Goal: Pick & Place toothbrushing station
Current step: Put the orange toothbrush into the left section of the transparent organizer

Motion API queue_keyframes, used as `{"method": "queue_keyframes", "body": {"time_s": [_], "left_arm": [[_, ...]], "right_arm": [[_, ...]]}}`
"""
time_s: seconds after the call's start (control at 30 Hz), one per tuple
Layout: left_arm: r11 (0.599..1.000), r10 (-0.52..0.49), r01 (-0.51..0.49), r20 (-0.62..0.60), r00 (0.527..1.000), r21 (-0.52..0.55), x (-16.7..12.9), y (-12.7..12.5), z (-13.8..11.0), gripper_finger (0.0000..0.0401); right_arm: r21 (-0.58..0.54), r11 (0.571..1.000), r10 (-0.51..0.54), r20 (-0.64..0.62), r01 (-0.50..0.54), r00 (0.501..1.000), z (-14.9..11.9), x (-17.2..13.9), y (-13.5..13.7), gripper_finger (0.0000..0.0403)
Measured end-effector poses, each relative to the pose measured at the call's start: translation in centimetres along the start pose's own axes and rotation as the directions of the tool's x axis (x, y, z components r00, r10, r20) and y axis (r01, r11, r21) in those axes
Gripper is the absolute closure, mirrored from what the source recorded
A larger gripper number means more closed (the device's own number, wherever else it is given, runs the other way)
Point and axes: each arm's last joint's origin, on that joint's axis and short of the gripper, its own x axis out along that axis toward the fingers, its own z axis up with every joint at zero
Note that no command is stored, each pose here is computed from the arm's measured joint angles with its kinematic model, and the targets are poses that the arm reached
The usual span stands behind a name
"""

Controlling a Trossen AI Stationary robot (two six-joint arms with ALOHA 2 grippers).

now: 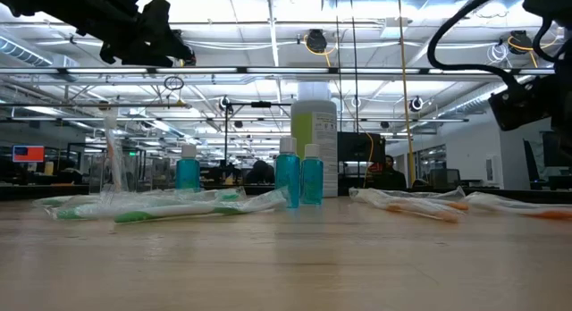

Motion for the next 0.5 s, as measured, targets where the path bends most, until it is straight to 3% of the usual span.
{"method": "queue_keyframes", "body": {"time_s": [0.3,0.5], "left_arm": [[1.0,-0.001,0.0,-0.001,1.0,-0.027,0.0,0.0,0.0,0.0103],[0.998,-0.049,0.049,-0.008,0.999,-0.03,0.0,-0.1,0.0,0.0103]], "right_arm": [[0.015,0.999,-0.032,0.073,0.031,0.997,0.1,-0.4,-0.5,0.0319],[0.011,0.999,-0.034,0.189,0.032,0.981,0.4,-1.6,-1.2,0.0384]]}}
